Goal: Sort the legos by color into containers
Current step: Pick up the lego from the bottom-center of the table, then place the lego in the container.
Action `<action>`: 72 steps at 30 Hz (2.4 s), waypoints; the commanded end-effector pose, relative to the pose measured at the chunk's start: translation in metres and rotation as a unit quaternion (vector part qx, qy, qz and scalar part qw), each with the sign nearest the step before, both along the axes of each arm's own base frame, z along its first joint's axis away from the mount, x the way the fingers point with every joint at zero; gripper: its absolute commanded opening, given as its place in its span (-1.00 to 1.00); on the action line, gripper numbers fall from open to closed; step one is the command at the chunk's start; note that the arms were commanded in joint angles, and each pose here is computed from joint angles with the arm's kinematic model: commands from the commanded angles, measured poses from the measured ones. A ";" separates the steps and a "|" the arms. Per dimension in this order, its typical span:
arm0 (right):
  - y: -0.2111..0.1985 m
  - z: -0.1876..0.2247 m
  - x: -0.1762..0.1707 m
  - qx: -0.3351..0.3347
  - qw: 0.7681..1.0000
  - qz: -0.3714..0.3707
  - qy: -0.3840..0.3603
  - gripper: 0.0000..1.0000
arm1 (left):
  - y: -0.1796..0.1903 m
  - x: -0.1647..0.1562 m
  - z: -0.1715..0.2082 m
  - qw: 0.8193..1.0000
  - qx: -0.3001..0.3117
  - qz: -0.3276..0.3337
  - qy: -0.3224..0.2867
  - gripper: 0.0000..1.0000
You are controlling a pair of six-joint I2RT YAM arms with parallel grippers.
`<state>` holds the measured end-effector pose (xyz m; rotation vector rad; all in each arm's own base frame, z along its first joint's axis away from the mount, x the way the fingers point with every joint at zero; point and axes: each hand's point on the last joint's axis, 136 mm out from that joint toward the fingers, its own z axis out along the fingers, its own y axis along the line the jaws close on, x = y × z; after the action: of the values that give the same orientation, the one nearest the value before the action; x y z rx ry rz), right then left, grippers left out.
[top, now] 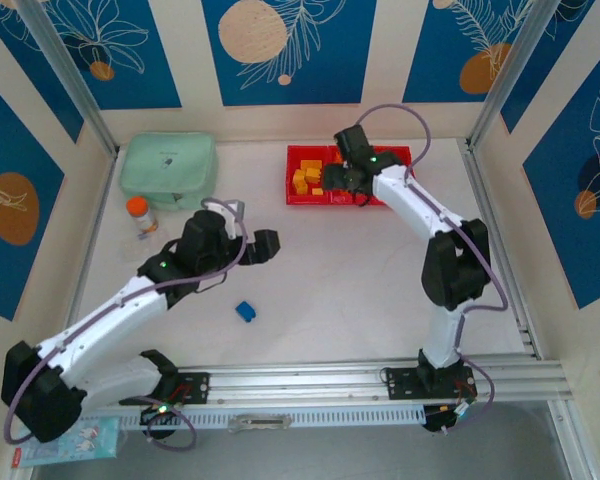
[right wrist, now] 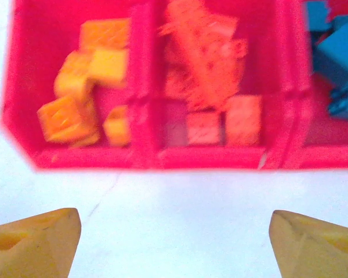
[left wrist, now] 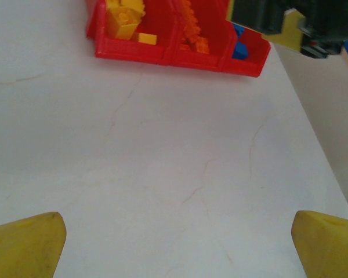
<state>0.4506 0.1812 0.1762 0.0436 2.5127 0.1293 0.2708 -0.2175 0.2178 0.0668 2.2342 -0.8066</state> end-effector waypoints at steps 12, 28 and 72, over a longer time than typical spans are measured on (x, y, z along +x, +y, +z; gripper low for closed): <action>0.164 -0.045 -0.192 0.064 0.956 0.274 0.082 0.65 | 0.097 -0.075 -0.024 0.992 0.045 0.110 0.050 0.99; 0.247 -0.123 -0.273 0.026 0.909 0.396 0.124 0.37 | 0.130 -0.097 -0.031 0.983 0.058 0.161 0.066 0.99; -0.139 -0.034 0.074 -0.003 0.989 -0.145 -0.007 -0.42 | -0.012 0.028 -0.009 1.000 -0.008 0.011 0.026 0.99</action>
<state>0.5113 0.0456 0.1445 0.4285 2.4539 0.0304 0.2860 -0.2212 0.1895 -0.0161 2.3446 -0.7723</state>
